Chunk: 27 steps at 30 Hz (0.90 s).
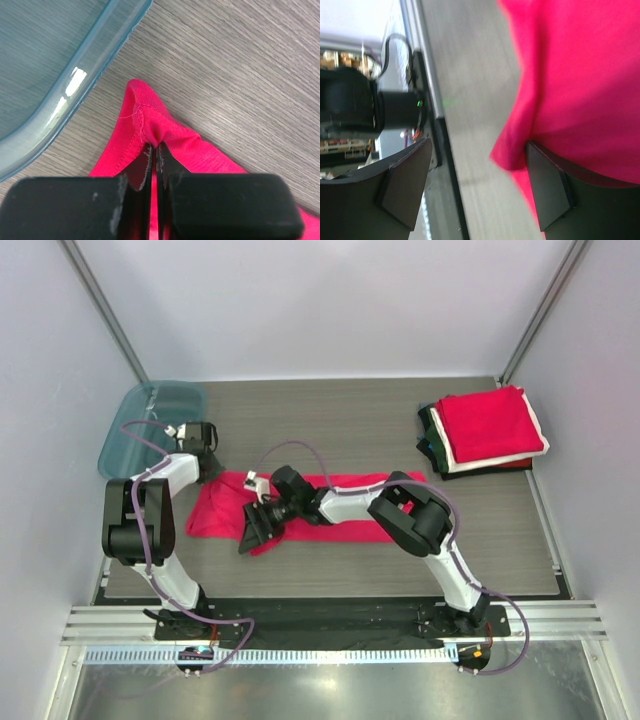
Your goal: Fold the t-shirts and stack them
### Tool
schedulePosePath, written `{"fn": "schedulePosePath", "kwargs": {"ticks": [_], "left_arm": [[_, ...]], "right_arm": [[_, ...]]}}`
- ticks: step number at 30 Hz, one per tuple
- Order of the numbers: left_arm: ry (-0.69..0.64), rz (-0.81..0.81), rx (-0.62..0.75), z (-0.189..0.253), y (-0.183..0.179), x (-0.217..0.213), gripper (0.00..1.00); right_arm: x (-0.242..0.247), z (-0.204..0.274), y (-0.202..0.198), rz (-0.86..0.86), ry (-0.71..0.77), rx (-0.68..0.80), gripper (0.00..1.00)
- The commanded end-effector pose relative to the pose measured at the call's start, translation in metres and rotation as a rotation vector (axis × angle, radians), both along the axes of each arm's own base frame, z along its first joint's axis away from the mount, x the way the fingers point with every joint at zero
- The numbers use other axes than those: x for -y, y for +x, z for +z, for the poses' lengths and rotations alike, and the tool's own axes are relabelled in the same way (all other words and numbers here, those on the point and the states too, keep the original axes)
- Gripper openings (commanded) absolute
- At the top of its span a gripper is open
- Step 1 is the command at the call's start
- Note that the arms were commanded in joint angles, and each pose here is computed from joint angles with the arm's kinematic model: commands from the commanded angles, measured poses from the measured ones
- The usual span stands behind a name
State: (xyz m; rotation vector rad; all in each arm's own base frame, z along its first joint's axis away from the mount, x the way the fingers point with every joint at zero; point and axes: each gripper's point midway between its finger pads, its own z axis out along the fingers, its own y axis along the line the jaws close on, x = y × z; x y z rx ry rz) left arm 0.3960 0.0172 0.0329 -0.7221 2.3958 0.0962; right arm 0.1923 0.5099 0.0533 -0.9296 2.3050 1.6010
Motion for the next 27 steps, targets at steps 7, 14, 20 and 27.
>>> {"fn": "schedulePosePath", "kwargs": {"ticks": [7,14,20,27], "left_arm": [[0.003,0.003,0.058,0.014,0.016,-0.004,0.00],[0.002,-0.002,0.074,0.020,0.016,-0.004,0.00],[-0.006,0.006,0.182,0.051,0.013,-0.002,0.52],[0.006,-0.026,0.274,0.083,-0.002,0.011,0.64]], "right_arm": [[0.002,0.059,-0.092,0.166,0.090,0.061,0.81],[0.025,0.077,-0.063,0.018,0.027,0.166,0.81],[0.062,0.067,0.005,-0.209,-0.060,0.158,0.66],[0.126,0.068,0.050,-0.359,-0.167,0.214,0.59]]}}
